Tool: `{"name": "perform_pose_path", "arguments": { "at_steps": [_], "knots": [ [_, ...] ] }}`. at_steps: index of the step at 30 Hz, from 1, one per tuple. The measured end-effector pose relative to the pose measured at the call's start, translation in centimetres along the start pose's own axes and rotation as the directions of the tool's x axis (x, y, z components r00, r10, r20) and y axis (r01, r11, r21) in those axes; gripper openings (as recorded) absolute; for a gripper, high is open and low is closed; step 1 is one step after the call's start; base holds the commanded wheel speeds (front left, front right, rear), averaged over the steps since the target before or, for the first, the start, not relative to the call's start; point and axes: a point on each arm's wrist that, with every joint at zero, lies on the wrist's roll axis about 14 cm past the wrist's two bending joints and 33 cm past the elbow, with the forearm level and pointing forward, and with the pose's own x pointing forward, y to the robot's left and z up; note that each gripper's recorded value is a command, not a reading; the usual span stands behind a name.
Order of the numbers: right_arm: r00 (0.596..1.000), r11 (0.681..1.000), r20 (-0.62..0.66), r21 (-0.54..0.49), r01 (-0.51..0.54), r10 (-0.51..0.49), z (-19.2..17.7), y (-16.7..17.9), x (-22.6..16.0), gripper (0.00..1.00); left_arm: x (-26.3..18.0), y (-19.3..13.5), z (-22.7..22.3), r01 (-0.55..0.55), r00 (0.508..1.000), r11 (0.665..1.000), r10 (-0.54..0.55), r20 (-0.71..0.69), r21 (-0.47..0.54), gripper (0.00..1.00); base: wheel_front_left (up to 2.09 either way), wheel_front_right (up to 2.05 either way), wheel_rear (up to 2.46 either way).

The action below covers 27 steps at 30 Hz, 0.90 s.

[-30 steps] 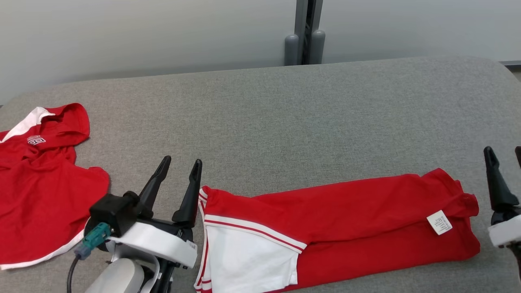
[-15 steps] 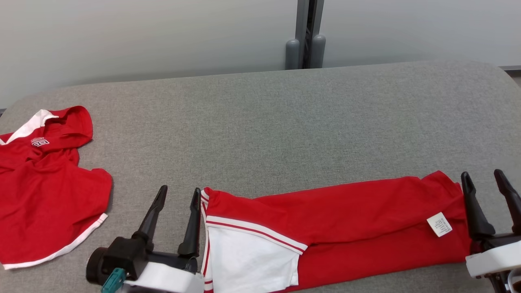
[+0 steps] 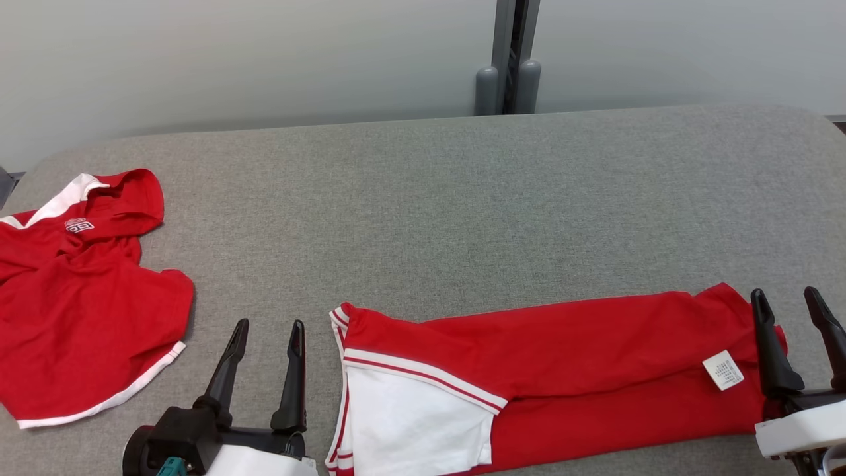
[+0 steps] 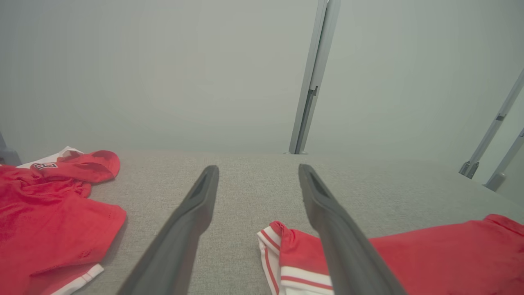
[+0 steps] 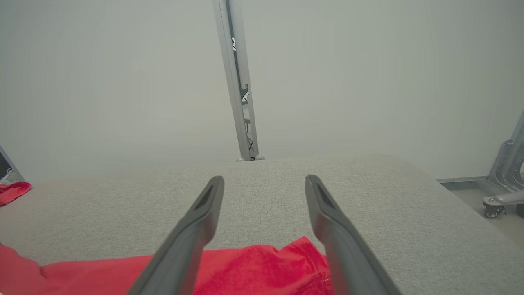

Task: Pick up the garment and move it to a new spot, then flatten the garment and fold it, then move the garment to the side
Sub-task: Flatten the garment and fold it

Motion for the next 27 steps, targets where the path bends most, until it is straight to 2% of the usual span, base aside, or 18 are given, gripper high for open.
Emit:
{"name": "perform_pose_path", "arguments": {
  "at_steps": [5,11,18,27],
  "knots": [
    [0.999,0.999,-0.039,0.015,0.035,-0.035,-1.4,-0.8,-0.1,1.00,-0.1,0.0,-0.1,-0.003,1.000,1.000,0.003,-0.004,-0.014,1.00,0.00,0.00,0.00],
    [0.973,0.986,-0.184,0.062,0.155,-0.141,-6.2,-3.3,-1.8,1.00,-0.2,-0.2,-0.5,0.001,1.000,1.000,-0.001,-0.018,-0.021,1.00,0.00,0.00,0.00],
    [0.938,0.953,-0.271,0.151,0.264,-0.217,-9.1,-4.6,-1.6,1.00,-0.4,-0.1,-1.0,-0.005,0.999,1.000,0.004,-0.034,-0.019,1.00,0.00,0.00,0.00],
    [0.906,0.922,-0.342,0.202,0.330,-0.249,-11.3,-5.3,-1.2,1.00,-0.6,0.4,-1.2,-0.016,0.999,1.000,0.016,-0.041,-0.008,1.00,0.00,0.00,0.00]
  ]
}}
